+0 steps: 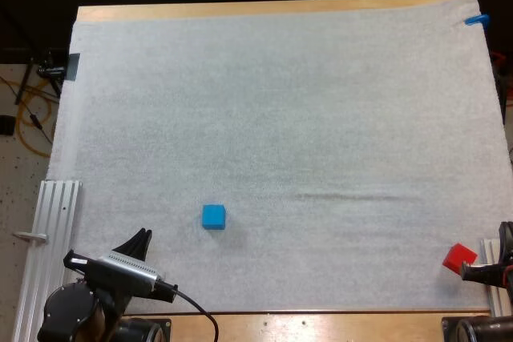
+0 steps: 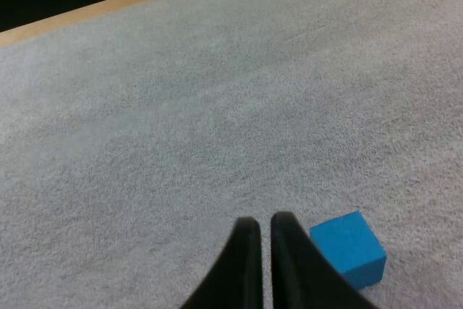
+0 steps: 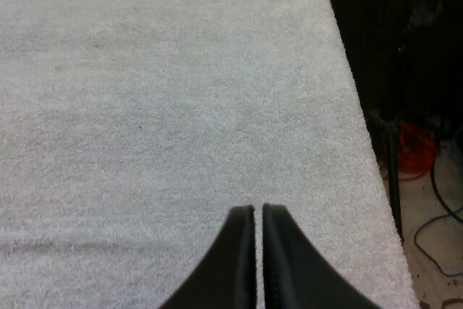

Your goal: Stack red cube on blue cube

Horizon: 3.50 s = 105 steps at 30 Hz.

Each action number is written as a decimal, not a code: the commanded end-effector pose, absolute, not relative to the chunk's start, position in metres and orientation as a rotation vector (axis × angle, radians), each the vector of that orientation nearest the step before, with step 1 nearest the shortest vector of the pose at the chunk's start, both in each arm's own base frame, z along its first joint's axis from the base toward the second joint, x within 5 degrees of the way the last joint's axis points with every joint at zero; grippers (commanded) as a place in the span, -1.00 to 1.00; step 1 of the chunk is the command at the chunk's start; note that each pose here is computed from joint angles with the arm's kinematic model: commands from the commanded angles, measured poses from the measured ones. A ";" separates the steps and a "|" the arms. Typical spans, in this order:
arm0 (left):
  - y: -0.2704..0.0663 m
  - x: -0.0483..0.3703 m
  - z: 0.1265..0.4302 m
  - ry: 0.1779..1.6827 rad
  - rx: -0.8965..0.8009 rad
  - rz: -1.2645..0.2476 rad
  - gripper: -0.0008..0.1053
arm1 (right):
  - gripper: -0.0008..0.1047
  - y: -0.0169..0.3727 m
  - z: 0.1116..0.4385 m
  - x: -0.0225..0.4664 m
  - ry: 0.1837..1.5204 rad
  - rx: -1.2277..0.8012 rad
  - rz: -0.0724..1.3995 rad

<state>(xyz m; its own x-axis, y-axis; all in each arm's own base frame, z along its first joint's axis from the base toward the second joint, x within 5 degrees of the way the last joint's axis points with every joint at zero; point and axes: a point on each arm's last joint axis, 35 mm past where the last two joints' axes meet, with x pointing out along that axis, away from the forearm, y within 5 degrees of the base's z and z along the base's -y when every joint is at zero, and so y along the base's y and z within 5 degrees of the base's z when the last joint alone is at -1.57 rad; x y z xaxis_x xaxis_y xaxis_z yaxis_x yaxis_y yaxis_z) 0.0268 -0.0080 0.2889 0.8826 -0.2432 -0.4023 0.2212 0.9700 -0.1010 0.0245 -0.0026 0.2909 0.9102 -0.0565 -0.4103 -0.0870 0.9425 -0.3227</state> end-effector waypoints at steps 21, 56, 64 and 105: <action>-0.009 0.018 0.310 0.373 -0.071 -0.294 -0.98 | -0.97 -0.003 0.311 0.018 0.379 -0.365 0.018; -0.030 0.025 0.370 0.651 0.058 -0.919 -0.98 | -0.97 0.004 0.396 0.050 0.810 -0.300 0.184; -0.030 0.025 0.370 0.651 0.058 -0.919 -0.98 | -0.78 0.007 0.390 0.076 1.024 -0.287 0.217; -0.030 0.025 0.369 0.652 0.058 -0.919 -0.98 | 0.19 -0.007 0.216 0.154 1.598 0.194 -0.121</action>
